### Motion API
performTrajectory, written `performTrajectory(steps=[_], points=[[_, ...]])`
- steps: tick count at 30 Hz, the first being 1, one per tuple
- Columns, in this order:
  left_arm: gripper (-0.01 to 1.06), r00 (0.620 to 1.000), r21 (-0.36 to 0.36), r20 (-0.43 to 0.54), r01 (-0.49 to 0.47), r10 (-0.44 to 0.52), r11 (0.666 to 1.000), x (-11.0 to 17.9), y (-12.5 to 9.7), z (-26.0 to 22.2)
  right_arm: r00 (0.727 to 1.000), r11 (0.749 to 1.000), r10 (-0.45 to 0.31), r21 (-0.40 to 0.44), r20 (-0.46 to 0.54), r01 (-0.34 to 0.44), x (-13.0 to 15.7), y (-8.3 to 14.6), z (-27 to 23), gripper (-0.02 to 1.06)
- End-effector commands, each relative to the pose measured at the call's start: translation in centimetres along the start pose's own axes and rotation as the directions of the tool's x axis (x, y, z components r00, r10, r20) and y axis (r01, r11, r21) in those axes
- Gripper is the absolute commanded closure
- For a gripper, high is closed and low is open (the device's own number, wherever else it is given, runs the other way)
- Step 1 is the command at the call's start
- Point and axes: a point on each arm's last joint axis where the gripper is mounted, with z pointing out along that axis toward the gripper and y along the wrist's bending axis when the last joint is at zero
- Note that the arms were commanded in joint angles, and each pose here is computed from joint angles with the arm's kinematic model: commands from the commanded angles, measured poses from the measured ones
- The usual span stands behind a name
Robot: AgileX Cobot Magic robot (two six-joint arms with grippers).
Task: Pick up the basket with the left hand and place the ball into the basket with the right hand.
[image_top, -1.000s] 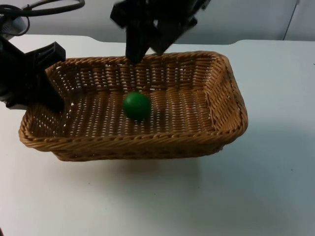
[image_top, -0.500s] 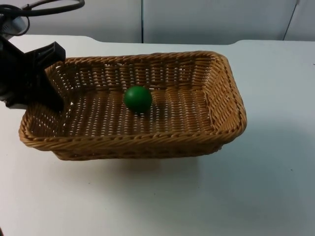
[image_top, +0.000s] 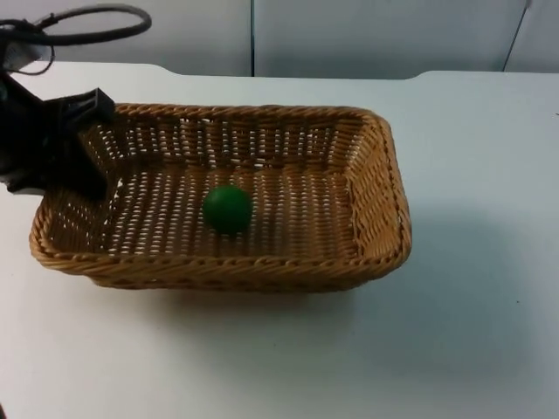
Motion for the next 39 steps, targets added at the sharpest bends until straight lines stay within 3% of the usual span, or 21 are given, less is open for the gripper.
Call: performTrajectory(steps=[1, 6, 10, 12, 13, 14, 17, 19, 22, 25, 28, 29, 33, 34, 36, 39], points=[[1.05, 0.999, 0.001, -0.009, 0.032, -0.032, 0.999, 0.1, 0.5, 0.8, 1.0, 1.0, -0.001, -0.001, 0.011, 0.001, -0.2, 0.1, -0.2, 1.04], [1.01, 0.998, -0.003, -0.044, 0.034, -0.034, 0.999, 0.5, 1.5, 2.7, 1.0, 1.0, -0.001, -0.001, 0.011, 0.001, -0.2, 0.1, -0.2, 1.04], [0.89, 0.998, 0.014, -0.056, 0.022, -0.021, 1.0, 0.7, 1.8, 3.6, 1.0, 1.0, -0.001, -0.001, 0.011, 0.001, -0.2, 0.1, -0.2, 1.04], [0.75, 0.998, 0.014, -0.056, 0.003, -0.002, 1.0, 0.7, 1.9, 3.7, 1.0, 1.0, -0.001, -0.001, 0.011, 0.001, -0.2, 0.1, -0.2, 1.04], [0.58, 0.999, 0.014, -0.054, -0.001, 0.002, 1.0, 0.7, 1.8, 3.6, 1.0, 1.0, -0.001, -0.001, 0.011, 0.001, -0.2, 0.1, -0.2, 1.04], [0.58, 0.999, 0.014, -0.054, -0.001, 0.002, 1.0, 0.7, 1.8, 3.6, 1.0, 1.0, -0.001, -0.001, 0.011, 0.001, -0.2, 0.1, -0.2, 1.04], [0.33, 0.999, 0.015, -0.04, -0.026, 0.027, 1.0, 0.0, 1.6, 3.4, 1.0, 1.0, 0.001, -0.001, 0.011, -0.001, -0.2, 0.1, -0.2, 1.04], [0.3, 0.998, 0.029, -0.045, -0.047, 0.049, 0.998, -0.3, 1.3, 3.3, 1.0, 1.0, 0.001, -0.003, 0.011, -0.001, -0.2, 0.2, -0.2, 1.04], [0.3, 0.993, 0.052, -0.066, -0.091, 0.094, 0.995, -1.7, 0.5, 2.5, 1.0, 1.0, 0.001, -0.003, 0.011, -0.001, -0.2, 0.2, -0.2, 1.04], [0.32, 0.988, 0.031, -0.096, -0.118, 0.121, 0.992, -2.9, 0.0, 1.7, 1.0, 1.0, 0.001, -0.003, 0.011, -0.001, -0.2, 0.2, -0.2, 1.04], [0.51, 0.979, -0.02, -0.14, -0.154, 0.15, 0.988, -4.1, -0.3, 0.0, 1.0, 1.0, 0.001, -0.003, 0.011, -0.001, -0.2, 0.2, -0.2, 1.04], [0.51, 0.979, -0.02, -0.14, -0.154, 0.15, 0.988, -4.1, -0.3, 0.0, 1.0, 1.0, 0.001, -0.003, 0.011, -0.001, -0.2, 0.2, -0.2, 1.04], [0.9, 0.971, -0.078, -0.114, -0.22, 0.211, 0.972, -5.4, -1.1, -4.3, 1.0, 1.0, 0.003, -0.003, 0.011, -0.003, -0.2, 0.2, -0.2, 1.04], [0.9, 0.971, -0.078, -0.114, -0.22, 0.211, 0.972, -5.4, -1.1, -4.3, 1.0, 1.0, 0.003, -0.003, 0.011, -0.003, -0.2, 0.2, -0.2, 1.04], [1.05, 0.968, -0.109, -0.034, -0.249, 0.247, 0.962, -5.8, -2.0, -7.4, 1.0, 1.0, 0.013, -0.003, 0.011, -0.013, -0.2, 0.2, -0.2, 1.04], [1.05, 0.946, -0.178, 0.079, -0.296, 0.314, 0.938, -5.7, -3.7, -11.9, 1.0, 1.0, 0.022, -0.003, 0.011, -0.022, -0.2, 0.2, -0.2, 1.04]])
